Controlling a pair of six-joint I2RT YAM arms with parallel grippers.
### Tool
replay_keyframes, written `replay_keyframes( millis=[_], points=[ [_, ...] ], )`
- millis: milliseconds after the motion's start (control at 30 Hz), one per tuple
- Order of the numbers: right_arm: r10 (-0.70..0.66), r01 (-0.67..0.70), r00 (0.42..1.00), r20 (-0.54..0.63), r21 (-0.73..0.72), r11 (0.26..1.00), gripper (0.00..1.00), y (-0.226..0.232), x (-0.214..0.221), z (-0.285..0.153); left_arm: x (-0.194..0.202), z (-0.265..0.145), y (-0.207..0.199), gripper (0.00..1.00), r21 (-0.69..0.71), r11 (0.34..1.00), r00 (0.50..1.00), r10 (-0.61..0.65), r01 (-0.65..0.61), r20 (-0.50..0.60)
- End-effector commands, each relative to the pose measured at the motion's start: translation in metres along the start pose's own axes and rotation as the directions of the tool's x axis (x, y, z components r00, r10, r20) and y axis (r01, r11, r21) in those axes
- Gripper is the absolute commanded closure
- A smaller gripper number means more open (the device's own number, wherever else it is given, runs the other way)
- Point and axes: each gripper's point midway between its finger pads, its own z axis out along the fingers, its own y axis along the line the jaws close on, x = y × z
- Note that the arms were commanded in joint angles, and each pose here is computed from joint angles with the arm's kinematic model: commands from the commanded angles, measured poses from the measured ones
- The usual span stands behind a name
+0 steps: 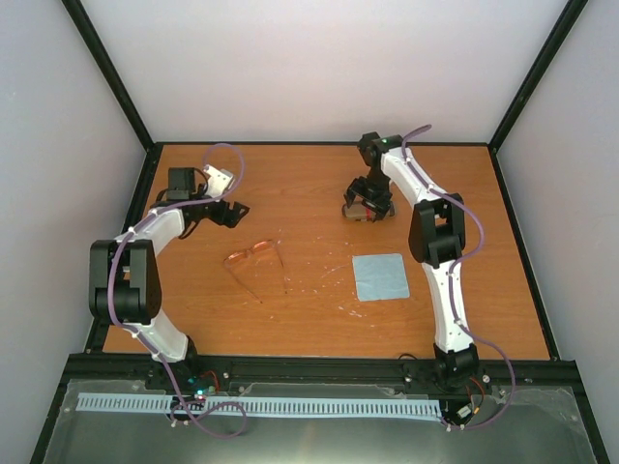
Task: Organize the sunglasses
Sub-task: Adjust the sunglasses case at the center of the board.
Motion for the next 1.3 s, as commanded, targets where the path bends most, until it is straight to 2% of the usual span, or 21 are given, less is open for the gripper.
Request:
replay_keyframes(
  millis=[0,300,533,633,933,1267],
  points=[
    [0.142,-0.140,0.990,0.028,-0.041,0.989,0.18,0.006,-0.006,-0.005,-0.004,0.001,0.011,0.03,-0.005,0.999,0.998,0.046,-0.046,0.039],
    [0.294,-0.287,0.952,0.087,-0.080,0.954,0.16,0.012,-0.026,-0.002,0.001,0.001,0.024,0.03,-0.036,0.999,0.998,0.038,-0.036,0.044],
    [0.414,-0.410,0.905,0.099,-0.065,0.910,0.15,0.000,-0.032,0.001,0.005,0.000,0.033,0.03,-0.046,0.999,0.999,0.016,-0.014,0.048],
    [0.464,-0.461,0.884,0.063,-0.057,0.886,0.15,-0.007,-0.032,0.013,0.008,0.000,0.037,0.02,-0.048,0.999,0.999,0.002,0.001,0.050],
    [0.509,-0.507,0.857,0.079,-0.043,0.861,0.15,-0.015,-0.045,0.026,0.009,0.001,0.049,0.03,-0.056,0.998,0.998,-0.025,0.028,0.053],
    [0.495,-0.492,0.865,0.075,-0.057,0.869,0.17,-0.009,-0.063,0.031,0.008,0.006,0.055,0.02,-0.053,0.998,0.998,-0.034,0.037,0.058]
  ],
)
